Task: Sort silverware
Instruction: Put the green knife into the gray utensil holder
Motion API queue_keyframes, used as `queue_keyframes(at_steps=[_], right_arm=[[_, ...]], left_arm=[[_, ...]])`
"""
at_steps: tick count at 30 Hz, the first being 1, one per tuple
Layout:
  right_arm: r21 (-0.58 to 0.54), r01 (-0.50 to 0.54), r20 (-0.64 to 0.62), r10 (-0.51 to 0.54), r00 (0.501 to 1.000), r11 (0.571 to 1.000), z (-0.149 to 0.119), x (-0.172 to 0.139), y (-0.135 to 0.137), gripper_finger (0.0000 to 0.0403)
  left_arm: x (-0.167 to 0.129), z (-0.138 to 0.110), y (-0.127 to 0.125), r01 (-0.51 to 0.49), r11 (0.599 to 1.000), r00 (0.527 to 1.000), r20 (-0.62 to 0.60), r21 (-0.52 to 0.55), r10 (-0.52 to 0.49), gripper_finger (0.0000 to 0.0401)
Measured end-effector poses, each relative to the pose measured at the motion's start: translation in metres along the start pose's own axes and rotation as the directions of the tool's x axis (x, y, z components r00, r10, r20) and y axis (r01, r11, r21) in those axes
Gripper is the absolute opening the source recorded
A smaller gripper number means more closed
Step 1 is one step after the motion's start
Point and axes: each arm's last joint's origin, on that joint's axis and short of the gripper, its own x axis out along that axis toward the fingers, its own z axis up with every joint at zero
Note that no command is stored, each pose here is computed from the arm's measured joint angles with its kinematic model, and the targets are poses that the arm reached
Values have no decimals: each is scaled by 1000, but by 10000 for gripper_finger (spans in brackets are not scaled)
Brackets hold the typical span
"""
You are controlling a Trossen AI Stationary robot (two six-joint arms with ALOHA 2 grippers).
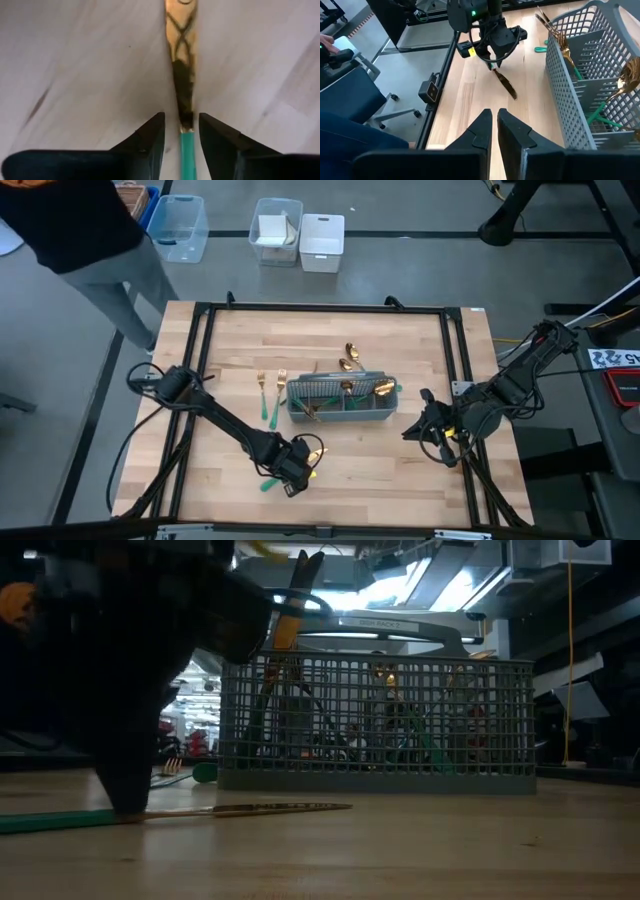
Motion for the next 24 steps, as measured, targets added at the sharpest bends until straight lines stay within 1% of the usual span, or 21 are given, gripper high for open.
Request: queue_keyframes(at_steps=[7,16,19,24], right_arm=[[0,0,-1,0,1000,1000,0,0,0,33],[-1,0,-1,0,1000,1000,0,0,0,33],[-1,0,-1,0,1000,1000,0,0,0,33],[-1,1,-2,-1,1000,1000,0,0,0,33]], left_arm=[[13,-5,-2,-6,999,999,-52,34,8,79],[12,-14,5,-102,994,987,-121,48,107,23],[13,-15,7,-109,992,984,-135,65,117,19],[13,-14,8,-106,993,984,-136,54,113,28]])
